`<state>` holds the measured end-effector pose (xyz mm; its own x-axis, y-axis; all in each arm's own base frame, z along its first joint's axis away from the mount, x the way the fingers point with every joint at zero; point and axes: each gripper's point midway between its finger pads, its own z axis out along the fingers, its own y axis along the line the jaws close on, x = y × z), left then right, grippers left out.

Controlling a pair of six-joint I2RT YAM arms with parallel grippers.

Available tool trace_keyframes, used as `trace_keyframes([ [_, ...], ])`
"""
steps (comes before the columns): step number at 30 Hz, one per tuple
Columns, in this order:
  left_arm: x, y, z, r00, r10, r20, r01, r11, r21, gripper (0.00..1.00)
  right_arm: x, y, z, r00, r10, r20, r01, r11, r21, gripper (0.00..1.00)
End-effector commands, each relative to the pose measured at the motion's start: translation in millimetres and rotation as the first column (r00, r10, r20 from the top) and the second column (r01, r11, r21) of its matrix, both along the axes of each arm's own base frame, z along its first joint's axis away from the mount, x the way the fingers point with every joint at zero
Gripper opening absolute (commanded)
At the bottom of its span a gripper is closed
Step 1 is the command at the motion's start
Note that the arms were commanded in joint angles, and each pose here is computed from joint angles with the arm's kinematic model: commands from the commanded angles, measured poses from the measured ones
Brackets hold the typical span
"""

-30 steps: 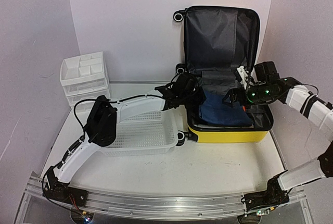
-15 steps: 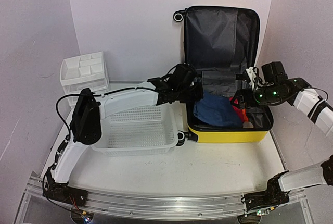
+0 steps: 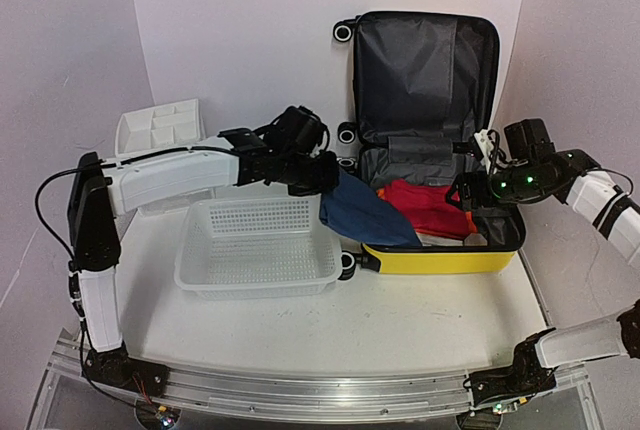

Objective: Open, take out, and arrange the luggage

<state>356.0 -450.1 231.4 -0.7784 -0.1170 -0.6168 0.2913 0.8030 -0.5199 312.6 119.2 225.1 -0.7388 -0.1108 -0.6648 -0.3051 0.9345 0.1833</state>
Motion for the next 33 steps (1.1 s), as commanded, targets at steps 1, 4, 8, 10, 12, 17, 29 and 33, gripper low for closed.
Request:
trace_keyframes([
  [1,-19.3,40.8,42.4,0.999,-0.012,0.037,0.013,0.999,-0.031,0.0,2.7,0.3,28.5,0.997,-0.009,0.071,0.007,1.0,0.03,0.98],
  [4,-28.9,60.8,35.6,1.0,-0.015,0.021,0.015,1.0,-0.014,0.0,3.2,1.8,30.2,0.998,-0.006,0.07,0.003,0.999,0.037,0.98],
  [8,-38.9,82.6,24.1,1.0,-0.024,-0.007,0.024,1.0,0.002,0.0,3.2,3.1,32.8,0.998,-0.003,0.07,0.0,0.999,0.045,0.98],
  [10,-44.4,94.1,16.9,0.999,-0.028,-0.026,0.028,1.0,0.008,0.0,2.2,3.5,35.0,0.997,-0.003,0.073,-0.001,0.999,0.049,0.98],
  [12,-51.6,102.4,7.6,0.997,-0.049,-0.053,0.05,0.999,0.012,0.0,1.3,3.1,36.5,0.997,-0.005,0.074,0.001,0.999,0.051,0.98],
  [17,-58.8,132.6,-16.4,0.993,-0.092,-0.075,0.096,0.993,0.064,0.0,-1.6,1.8,41.8,0.996,-0.009,0.084,0.005,0.998,0.055,0.98],
  [29,-25.7,206.3,-100.2,0.998,-0.055,0.035,0.039,0.937,0.347,0.0,-4.8,4.4,40.9,0.998,0.001,0.07,-0.006,0.998,0.069,0.98],
  [33,-17.0,215.1,-99.6,0.995,-0.036,0.095,-0.003,0.926,0.378,0.0,-8.6,2.5,40.4,0.998,0.003,0.065,-0.007,0.998,0.06,0.98],
])
